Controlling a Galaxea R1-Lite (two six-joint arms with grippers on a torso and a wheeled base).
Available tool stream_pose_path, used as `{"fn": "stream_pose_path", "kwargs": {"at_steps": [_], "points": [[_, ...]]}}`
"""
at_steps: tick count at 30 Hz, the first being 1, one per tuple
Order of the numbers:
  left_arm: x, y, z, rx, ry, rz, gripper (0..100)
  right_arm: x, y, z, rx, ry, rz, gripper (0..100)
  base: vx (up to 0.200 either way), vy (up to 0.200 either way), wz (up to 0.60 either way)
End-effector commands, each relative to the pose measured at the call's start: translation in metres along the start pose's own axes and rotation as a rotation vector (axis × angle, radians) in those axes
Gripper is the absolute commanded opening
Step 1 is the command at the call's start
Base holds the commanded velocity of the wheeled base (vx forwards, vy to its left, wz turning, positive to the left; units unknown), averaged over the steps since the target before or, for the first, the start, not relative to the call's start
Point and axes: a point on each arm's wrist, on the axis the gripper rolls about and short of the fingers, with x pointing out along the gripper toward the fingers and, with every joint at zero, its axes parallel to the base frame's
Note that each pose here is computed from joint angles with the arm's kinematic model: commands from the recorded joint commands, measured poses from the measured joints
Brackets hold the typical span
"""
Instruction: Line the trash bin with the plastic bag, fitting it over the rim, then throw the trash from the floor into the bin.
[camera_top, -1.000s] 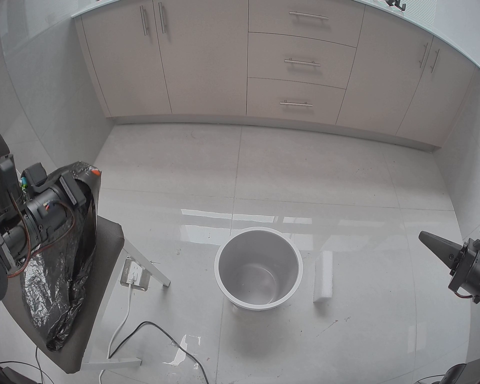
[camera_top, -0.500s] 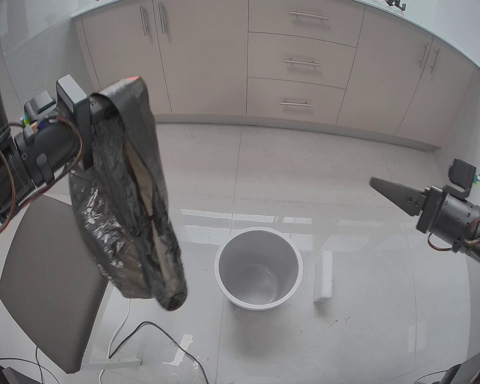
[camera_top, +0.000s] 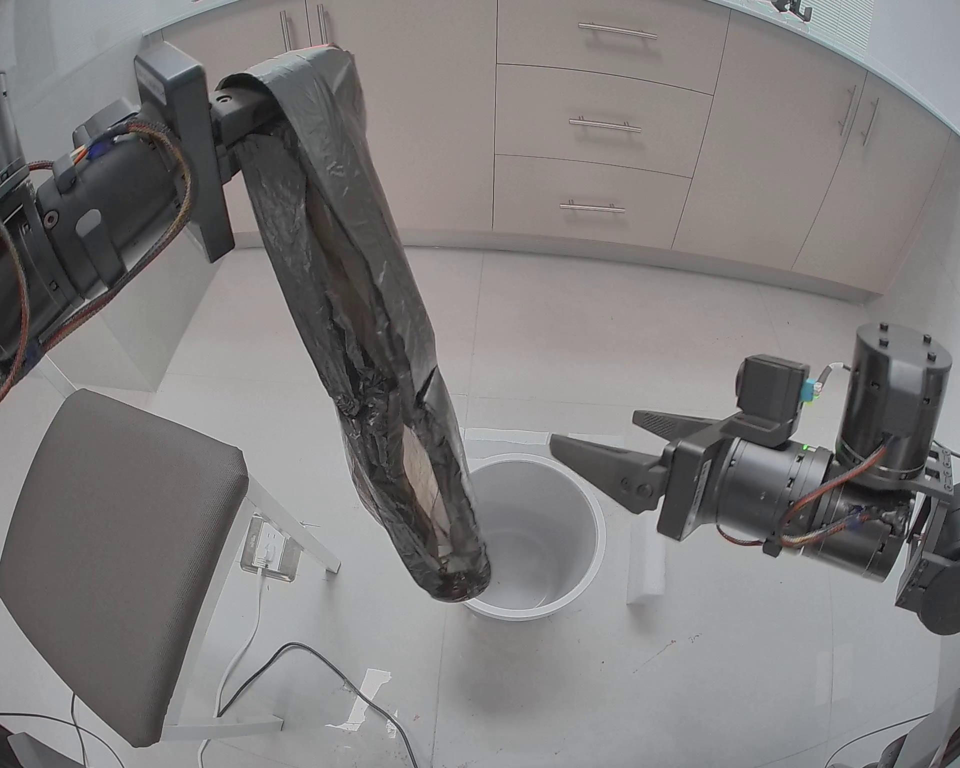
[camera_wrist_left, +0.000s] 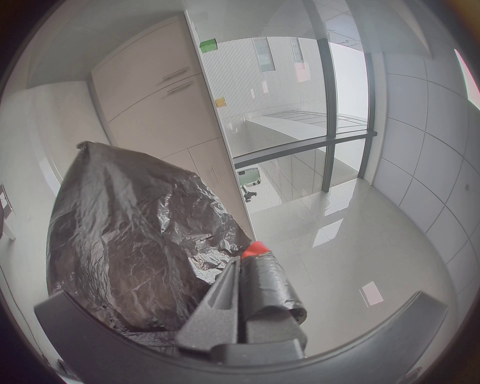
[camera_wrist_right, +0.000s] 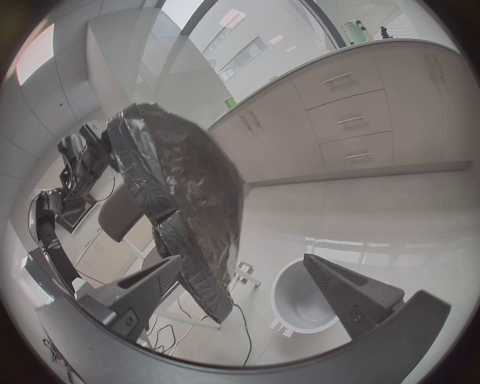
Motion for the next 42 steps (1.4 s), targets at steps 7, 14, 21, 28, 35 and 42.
{"fn": "stream_pose_path", "kwargs": {"at_steps": [7, 14, 21, 28, 35, 42], "points": [[0.005, -0.004, -0.012, -0.02, 0.001, 0.006, 0, 0.026, 0.027, -0.049, -0.03, 0.162, 0.03, 100, 0.0, 0.0, 0.0], [0.007, -0.012, -0.02, -0.031, -0.007, 0.0, 0, 0.044, 0.042, -0.068, -0.047, 0.136, 0.021, 100, 0.0, 0.0, 0.0], [0.009, -0.02, -0.03, -0.039, -0.003, -0.009, 0, 0.066, 0.052, -0.092, -0.086, 0.126, -0.026, 100, 0.0, 0.0, 0.0], [0.007, -0.023, -0.028, -0.041, -0.002, -0.019, 0, 0.07, 0.053, -0.103, -0.096, 0.15, -0.033, 100, 0.0, 0.0, 0.0], [0.006, -0.023, -0.028, -0.041, -0.004, -0.018, 0, 0.071, 0.054, -0.106, -0.1, 0.157, -0.035, 100, 0.0, 0.0, 0.0], [0.009, -0.02, -0.03, -0.041, -0.002, -0.01, 0, 0.069, 0.067, -0.109, -0.103, 0.144, 0.006, 100, 0.0, 0.0, 0.0]]}}
